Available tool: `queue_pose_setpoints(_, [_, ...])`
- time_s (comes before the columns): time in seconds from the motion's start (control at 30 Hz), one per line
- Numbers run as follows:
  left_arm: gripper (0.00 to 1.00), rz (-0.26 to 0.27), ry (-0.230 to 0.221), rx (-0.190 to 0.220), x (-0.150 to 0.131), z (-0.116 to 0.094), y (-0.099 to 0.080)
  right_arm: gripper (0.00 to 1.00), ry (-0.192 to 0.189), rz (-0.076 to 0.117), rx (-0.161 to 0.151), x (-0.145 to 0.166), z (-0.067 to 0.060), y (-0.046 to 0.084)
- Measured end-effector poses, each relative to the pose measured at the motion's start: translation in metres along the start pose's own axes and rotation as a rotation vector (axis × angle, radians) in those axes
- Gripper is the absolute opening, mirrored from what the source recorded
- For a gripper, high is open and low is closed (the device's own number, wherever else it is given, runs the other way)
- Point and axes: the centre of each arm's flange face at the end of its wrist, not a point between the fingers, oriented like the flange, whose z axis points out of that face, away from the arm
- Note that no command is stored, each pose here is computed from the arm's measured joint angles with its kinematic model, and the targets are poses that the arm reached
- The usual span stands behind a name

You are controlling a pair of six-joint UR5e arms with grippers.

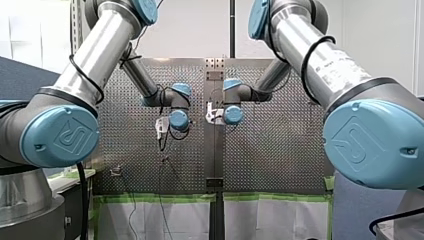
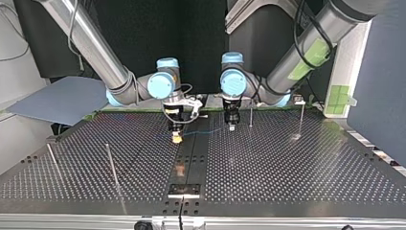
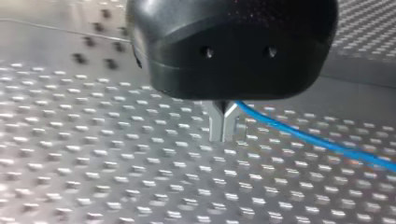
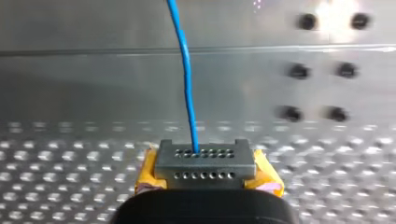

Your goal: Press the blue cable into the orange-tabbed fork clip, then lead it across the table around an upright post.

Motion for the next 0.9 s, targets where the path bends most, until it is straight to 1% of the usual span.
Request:
queue_pose_setpoints(0.3, [0.01,-0.063,-0.066,0.019,-0.07,-0.002,-0.015,0.0,0.058,0.007,-0.002,0.056,-0.009,0.003])
queue_pose_setpoints(0.47, [0.01,-0.079,-0.105,0.021,-0.111,-0.007,-0.022,0.0,0.093,0.013,-0.004,0.084,-0.014,0.005])
queue_pose_setpoints(0.57, [0.01,-0.084,-0.133,0.014,-0.139,-0.011,-0.024,0.0,0.108,0.017,-0.004,0.095,-0.016,0.006])
queue_pose_setpoints(0.67, [0.01,-0.092,-0.161,0.016,-0.168,-0.016,-0.027,0.0,0.118,0.019,-0.004,0.103,-0.018,0.006])
queue_pose_setpoints(0.77, [0.01,-0.095,-0.181,0.021,-0.188,-0.018,-0.031,0.0,0.131,0.022,-0.005,0.112,-0.02,0.007])
queue_pose_setpoints(0.9, [0.01,-0.08,-0.193,0.03,-0.197,-0.019,-0.036,0.0,0.154,0.029,-0.008,0.128,-0.023,0.01])
